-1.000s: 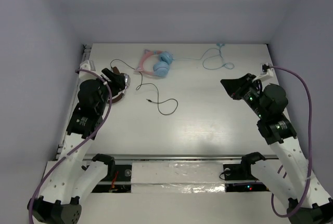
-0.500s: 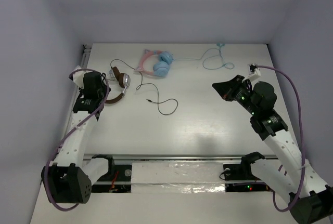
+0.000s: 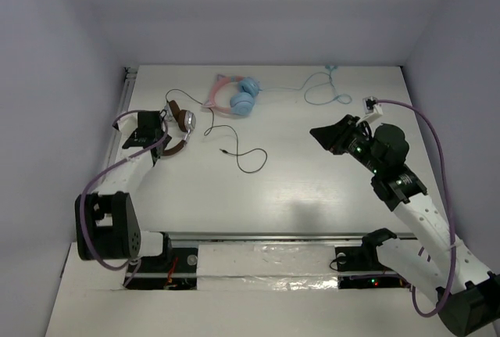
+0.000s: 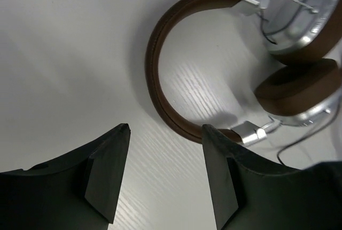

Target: Wrap the headphones

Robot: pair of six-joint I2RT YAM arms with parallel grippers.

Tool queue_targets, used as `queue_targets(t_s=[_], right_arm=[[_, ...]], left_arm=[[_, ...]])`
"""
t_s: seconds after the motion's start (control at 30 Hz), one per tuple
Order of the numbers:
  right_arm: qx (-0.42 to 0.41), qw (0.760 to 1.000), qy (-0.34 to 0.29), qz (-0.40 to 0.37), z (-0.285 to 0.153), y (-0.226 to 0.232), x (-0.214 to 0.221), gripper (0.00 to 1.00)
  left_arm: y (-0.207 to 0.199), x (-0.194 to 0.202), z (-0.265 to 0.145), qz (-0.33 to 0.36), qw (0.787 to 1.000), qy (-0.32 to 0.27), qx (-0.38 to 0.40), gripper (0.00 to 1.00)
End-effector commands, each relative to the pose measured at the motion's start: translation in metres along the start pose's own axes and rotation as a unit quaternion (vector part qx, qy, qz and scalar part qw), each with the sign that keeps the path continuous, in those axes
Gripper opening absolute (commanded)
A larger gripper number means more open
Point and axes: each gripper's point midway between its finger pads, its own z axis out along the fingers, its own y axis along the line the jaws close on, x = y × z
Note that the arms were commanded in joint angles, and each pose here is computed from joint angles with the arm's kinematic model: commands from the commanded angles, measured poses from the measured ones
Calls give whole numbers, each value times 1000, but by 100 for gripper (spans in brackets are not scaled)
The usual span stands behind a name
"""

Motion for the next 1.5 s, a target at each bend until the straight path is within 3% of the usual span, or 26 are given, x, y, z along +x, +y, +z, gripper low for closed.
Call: queue_targets(t_s=[0.0, 0.33, 0.83, 1.03, 1.1, 1.2, 1.27, 1.47], right_arm=[[-32, 999, -9, -18, 0, 14, -5, 31], [-33, 999, -5, -17, 1, 14, -2, 31], [-25, 1000, -4, -16, 4, 10, -1, 31], [-23, 1000, -7, -16, 4, 9, -1, 31], [-23, 1000, -8, -16, 3, 9, -1, 31], [-25, 1000, -10, -16, 3, 9, -1, 31], [-40, 999, 1, -18, 4, 14, 2, 29], [-102, 994, 27, -19, 6, 38, 6, 1]], left_arm=[[2, -13, 19, -33, 998, -36, -35, 54], [24, -5, 56, -10, 995, -28, -90, 53], [1, 5, 86, 14, 998, 8, -66, 45], [0, 12, 95, 32, 996, 30, -76, 19], [-3, 14, 97, 35, 996, 36, -70, 0], [-2, 13, 96, 48, 996, 33, -68, 0], [-1, 7, 91, 53, 996, 22, -65, 0], [-35, -41, 46, 75, 997, -16, 8, 0]])
